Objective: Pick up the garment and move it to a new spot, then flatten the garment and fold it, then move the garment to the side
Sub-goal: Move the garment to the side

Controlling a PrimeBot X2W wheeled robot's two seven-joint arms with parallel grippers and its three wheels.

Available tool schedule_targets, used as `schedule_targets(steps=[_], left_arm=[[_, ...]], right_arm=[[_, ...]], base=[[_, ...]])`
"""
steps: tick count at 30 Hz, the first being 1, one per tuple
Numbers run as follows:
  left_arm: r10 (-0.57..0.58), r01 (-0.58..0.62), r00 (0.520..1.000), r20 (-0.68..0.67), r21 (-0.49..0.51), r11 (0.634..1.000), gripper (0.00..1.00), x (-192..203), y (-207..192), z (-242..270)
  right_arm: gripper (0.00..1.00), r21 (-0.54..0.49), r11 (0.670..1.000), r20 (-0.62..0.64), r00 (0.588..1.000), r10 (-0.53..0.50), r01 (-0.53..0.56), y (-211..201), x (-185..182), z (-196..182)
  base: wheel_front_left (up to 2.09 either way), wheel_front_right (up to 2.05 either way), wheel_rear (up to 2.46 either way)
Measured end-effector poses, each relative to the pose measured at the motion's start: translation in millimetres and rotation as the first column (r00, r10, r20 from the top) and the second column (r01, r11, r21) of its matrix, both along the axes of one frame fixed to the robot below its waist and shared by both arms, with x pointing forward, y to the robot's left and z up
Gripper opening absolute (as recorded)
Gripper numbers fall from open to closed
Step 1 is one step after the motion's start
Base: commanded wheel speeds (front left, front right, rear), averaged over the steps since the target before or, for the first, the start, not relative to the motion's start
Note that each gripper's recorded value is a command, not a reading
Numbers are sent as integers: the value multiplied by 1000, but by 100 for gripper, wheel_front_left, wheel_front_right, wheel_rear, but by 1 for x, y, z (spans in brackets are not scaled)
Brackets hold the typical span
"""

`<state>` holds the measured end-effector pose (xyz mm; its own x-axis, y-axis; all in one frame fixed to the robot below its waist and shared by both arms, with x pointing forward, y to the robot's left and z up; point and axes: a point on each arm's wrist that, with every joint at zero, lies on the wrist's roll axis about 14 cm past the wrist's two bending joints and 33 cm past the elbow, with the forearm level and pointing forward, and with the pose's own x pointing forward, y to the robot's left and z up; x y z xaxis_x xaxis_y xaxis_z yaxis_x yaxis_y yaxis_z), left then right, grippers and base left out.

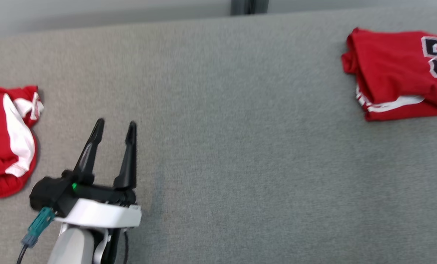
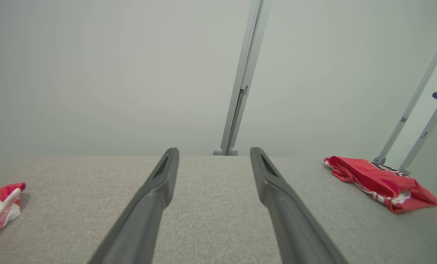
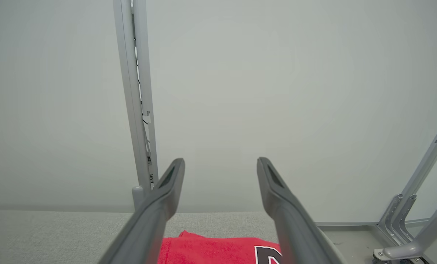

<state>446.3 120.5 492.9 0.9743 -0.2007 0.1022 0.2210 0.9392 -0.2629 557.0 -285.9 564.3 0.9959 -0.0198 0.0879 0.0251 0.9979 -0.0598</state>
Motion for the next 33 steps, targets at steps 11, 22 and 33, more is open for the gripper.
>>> schedule_targets(steps=[11, 22, 33], left_arm=[[171, -173, 984, 50, 38, 984, 100, -49, 51, 30], [211, -213, 977, 38, 51, 976, 100, -78, 61, 27], [215, -215, 977, 13, 68, 974, 100, -80, 58, 18]], right_arm=[[100, 79, 989, 203, 973, 109, -127, 41, -118, 42], [100, 230, 964, 115, 987, 109, -134, 64, -189, -14], [100, 260, 954, 58, 988, 141, -152, 88, -199, -38]], base=[[0, 0, 0], [0, 0, 0], [0, 0, 0]])
